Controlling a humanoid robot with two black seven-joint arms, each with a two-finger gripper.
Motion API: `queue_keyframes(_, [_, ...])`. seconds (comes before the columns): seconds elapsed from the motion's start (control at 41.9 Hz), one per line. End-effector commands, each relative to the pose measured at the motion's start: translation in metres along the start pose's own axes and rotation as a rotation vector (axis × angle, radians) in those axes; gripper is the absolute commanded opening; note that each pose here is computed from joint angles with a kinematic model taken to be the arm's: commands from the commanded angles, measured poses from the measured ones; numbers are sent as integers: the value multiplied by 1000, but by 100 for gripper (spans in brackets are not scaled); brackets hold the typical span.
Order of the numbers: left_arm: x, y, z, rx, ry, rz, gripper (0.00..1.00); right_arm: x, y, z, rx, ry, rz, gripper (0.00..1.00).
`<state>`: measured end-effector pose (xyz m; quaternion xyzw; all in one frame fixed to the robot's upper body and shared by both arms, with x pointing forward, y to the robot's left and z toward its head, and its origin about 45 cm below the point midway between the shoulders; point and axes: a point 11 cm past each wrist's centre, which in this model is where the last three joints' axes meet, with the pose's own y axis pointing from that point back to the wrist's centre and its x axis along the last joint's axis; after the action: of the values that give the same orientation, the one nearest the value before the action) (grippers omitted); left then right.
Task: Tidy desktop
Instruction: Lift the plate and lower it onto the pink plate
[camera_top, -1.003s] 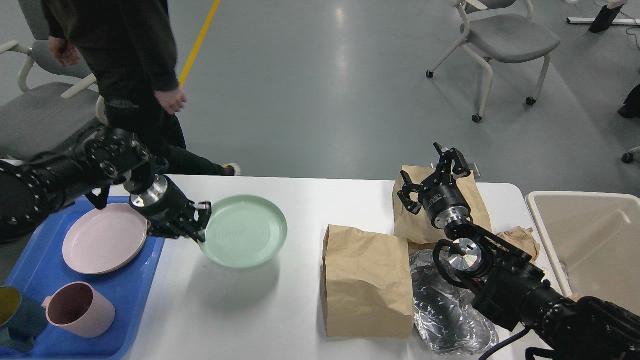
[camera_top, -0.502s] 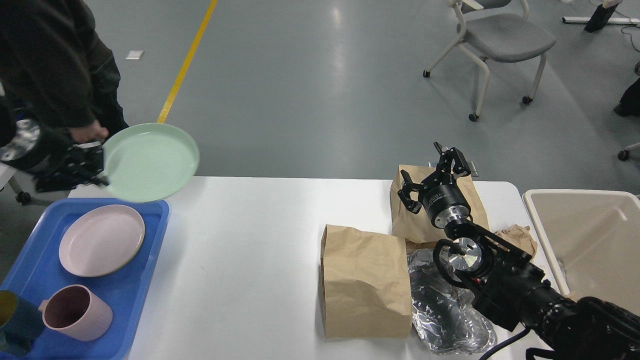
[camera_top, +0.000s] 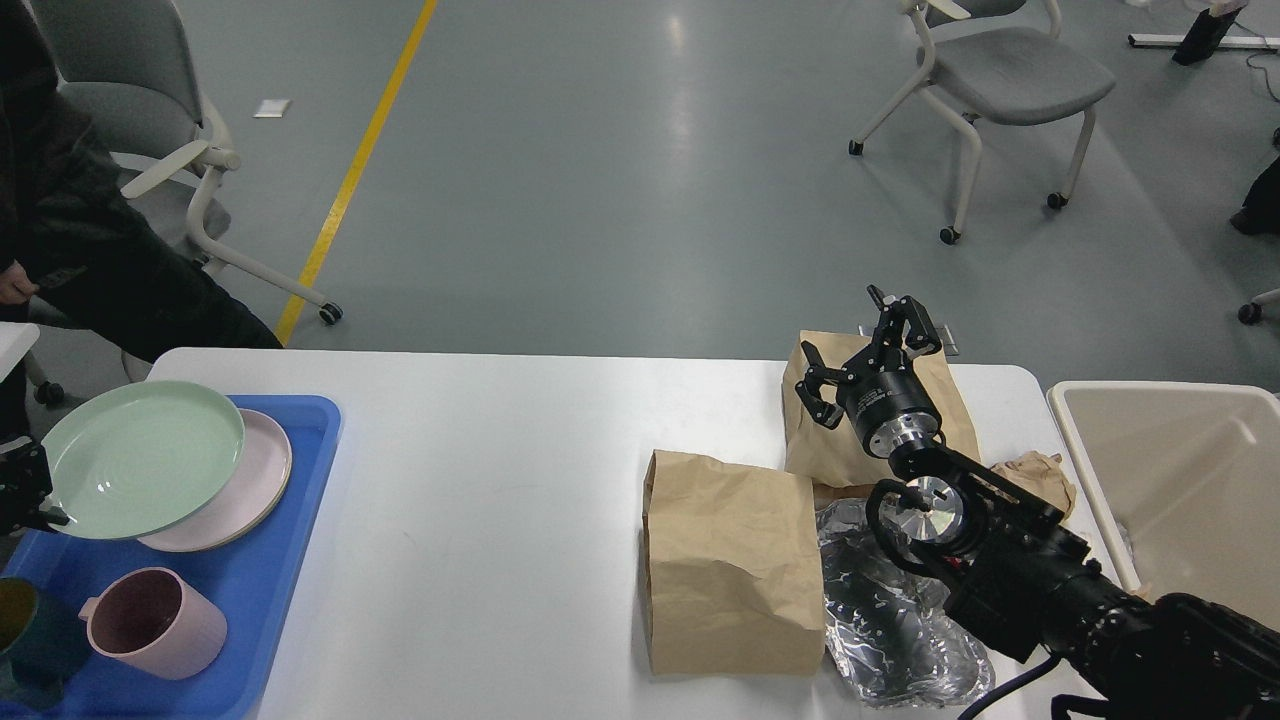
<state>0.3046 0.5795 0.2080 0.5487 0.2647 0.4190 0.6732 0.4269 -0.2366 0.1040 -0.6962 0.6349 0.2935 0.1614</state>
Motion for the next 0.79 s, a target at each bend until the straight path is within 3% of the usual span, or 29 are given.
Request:
queue_keyframes(0.0, [-1,-6,-9,10,16,8,0,-1,0,0,1,0,-1,100])
queue_keyframes(0.478, [-18,-53,-33,183,-4,53,0,-1,0,0,1,0,-1,100])
queue_keyframes(0.764, [-14,-48,-33,233,-2,69,0,-1,0,0,-1,0,-1,100])
